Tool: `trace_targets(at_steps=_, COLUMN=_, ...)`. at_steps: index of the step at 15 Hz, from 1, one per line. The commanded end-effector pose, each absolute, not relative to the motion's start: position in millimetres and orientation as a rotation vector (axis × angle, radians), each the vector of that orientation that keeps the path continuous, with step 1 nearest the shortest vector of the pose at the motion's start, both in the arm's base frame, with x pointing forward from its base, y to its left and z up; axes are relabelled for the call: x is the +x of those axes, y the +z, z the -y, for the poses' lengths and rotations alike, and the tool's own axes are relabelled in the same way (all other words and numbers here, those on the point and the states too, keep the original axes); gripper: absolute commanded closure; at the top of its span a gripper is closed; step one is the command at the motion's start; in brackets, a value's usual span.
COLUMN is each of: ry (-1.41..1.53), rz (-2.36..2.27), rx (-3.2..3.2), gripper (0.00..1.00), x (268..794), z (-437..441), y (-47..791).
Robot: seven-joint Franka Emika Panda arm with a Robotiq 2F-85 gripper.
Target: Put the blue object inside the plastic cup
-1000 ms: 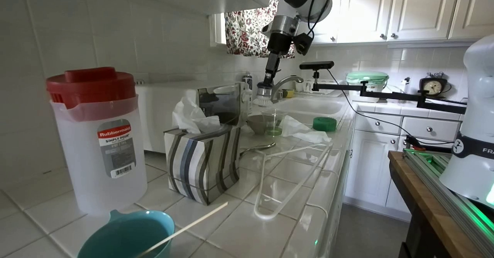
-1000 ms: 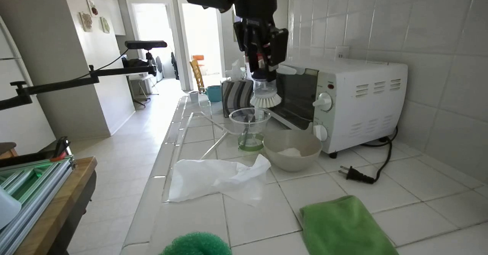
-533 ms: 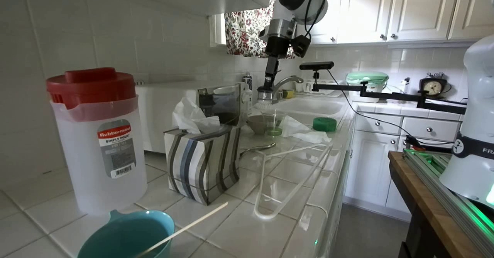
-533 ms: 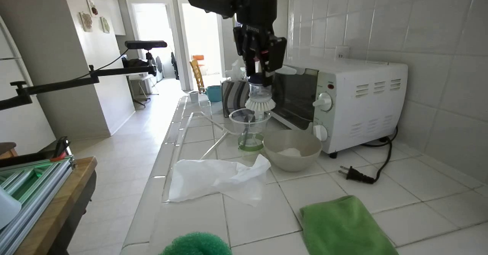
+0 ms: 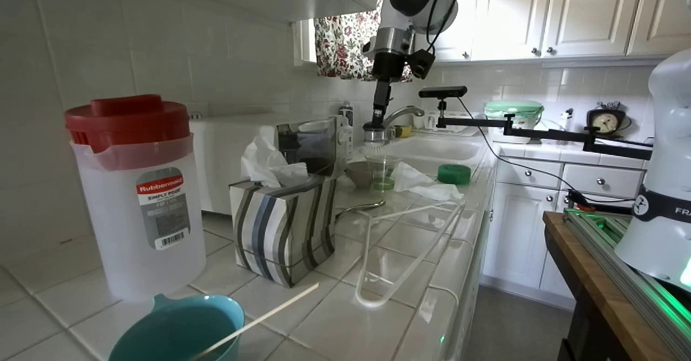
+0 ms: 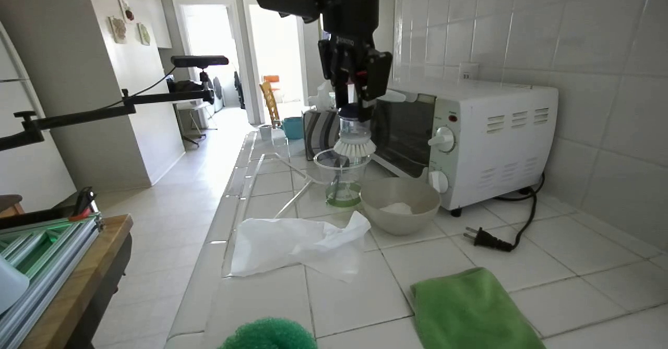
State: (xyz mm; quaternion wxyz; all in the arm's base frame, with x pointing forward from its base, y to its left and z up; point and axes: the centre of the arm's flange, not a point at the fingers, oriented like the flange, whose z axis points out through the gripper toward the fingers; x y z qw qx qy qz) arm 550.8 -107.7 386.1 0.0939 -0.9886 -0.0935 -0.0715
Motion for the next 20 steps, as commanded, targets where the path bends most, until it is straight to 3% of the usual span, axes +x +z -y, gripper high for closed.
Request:
trace_targets(at_steps=1, ry=-0.164, rz=0.269, rx=-2.956, gripper=0.65, x=553, z=109, y=387)
trace_targets(at_steps=20, ry=-0.144, rz=0.323, rx=-2.948, gripper=0.65, x=554, z=105, y=370)
